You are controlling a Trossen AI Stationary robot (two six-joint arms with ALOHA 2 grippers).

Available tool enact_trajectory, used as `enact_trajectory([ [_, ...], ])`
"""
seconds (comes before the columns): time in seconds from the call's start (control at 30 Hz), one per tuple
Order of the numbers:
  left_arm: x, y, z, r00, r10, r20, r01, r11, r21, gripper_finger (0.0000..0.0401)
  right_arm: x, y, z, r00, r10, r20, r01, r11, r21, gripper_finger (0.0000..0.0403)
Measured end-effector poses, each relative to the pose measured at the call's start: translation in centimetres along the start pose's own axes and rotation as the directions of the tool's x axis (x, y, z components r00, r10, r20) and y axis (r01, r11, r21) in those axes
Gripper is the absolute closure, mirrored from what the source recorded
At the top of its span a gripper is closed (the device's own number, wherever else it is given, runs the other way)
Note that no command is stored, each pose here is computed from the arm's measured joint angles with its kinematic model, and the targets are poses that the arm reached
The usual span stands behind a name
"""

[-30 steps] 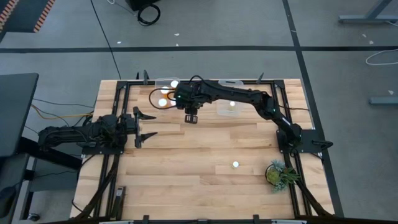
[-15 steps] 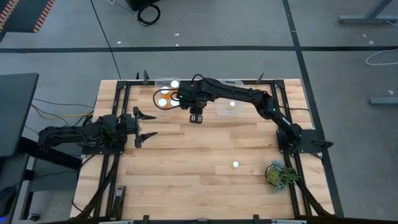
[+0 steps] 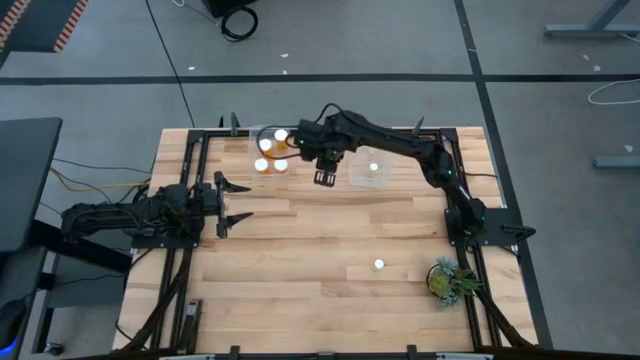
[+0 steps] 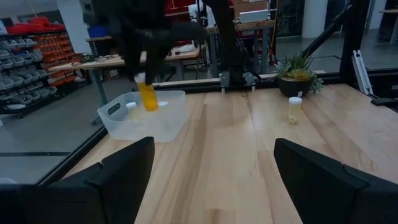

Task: Pick and place medicine bottles into bin by pill shape (circle, oval)
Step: Put the small orange pill bottle into the right transparent bin

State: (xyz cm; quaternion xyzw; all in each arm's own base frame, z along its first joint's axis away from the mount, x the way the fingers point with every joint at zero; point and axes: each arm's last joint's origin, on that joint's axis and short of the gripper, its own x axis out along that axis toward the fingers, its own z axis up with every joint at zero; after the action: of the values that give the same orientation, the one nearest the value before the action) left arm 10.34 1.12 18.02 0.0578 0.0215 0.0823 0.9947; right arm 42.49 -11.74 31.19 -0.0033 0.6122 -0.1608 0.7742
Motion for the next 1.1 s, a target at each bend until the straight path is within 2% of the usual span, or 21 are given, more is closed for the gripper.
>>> enact_trajectory([
  [0.4,0.0,0.0,0.0,1.0,0.0,0.0,0.0,1.0,0.0,0.006,-3.7,-4.4,-1.9,0.994,-0.102,0.032,0.096,0.981,0.168,0.0269],
  [0.73,0.0,0.0,0.0,1.0,0.0,0.0,0.0,1.0,0.0,0.006,-3.4,-8.7,-3.0,0.992,-0.13,-0.002,0.125,0.948,0.294,0.0269],
  [1.1,0.0,0.0,0.0,1.0,0.0,-0.001,0.0,1.0,0.0,0.006,-3.1,-10.1,-3.4,0.99,-0.139,-0.012,0.135,0.931,0.339,0.0269],
])
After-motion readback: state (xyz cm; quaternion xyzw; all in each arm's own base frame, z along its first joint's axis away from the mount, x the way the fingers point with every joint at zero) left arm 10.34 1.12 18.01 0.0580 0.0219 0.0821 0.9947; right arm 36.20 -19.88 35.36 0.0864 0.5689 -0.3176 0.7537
